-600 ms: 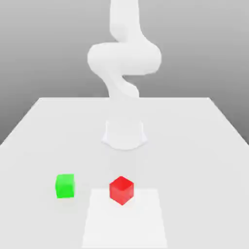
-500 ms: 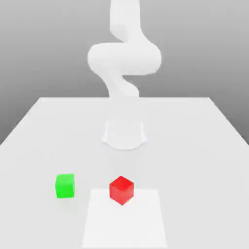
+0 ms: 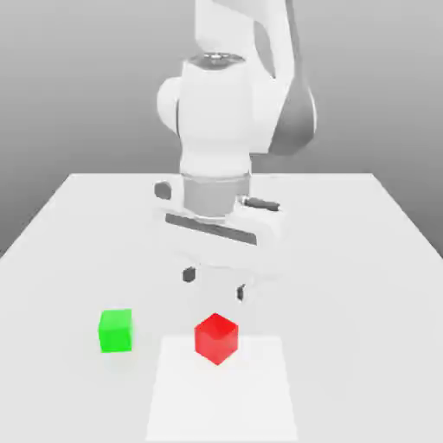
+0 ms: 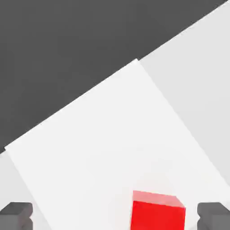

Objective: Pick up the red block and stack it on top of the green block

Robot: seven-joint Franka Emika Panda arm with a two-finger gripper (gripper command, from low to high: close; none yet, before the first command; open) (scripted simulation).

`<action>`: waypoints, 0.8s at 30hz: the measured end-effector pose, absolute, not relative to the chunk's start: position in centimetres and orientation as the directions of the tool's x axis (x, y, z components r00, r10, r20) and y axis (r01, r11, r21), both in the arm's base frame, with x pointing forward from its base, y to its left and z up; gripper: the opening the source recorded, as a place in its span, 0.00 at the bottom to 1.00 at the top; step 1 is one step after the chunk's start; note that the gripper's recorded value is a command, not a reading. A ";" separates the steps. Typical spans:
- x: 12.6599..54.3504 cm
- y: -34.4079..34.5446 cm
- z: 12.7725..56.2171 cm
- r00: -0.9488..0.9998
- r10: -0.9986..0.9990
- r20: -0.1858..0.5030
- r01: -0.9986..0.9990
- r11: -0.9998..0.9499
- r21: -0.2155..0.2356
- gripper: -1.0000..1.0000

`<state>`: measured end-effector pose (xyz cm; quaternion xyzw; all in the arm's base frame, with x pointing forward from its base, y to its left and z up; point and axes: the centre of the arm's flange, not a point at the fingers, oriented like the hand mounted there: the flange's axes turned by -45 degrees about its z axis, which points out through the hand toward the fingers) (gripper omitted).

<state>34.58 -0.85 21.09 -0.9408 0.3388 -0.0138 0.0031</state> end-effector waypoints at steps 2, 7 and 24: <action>34.0 -1.0 18.4 0.756 -0.655 0.006 -0.655 -0.756 -0.003 0.50; 33.6 -0.8 14.8 0.755 -0.656 0.000 -0.656 -0.755 -0.001 0.00; 33.6 -3.4 21.5 0.787 -0.617 0.003 -0.617 -0.787 0.001 0.00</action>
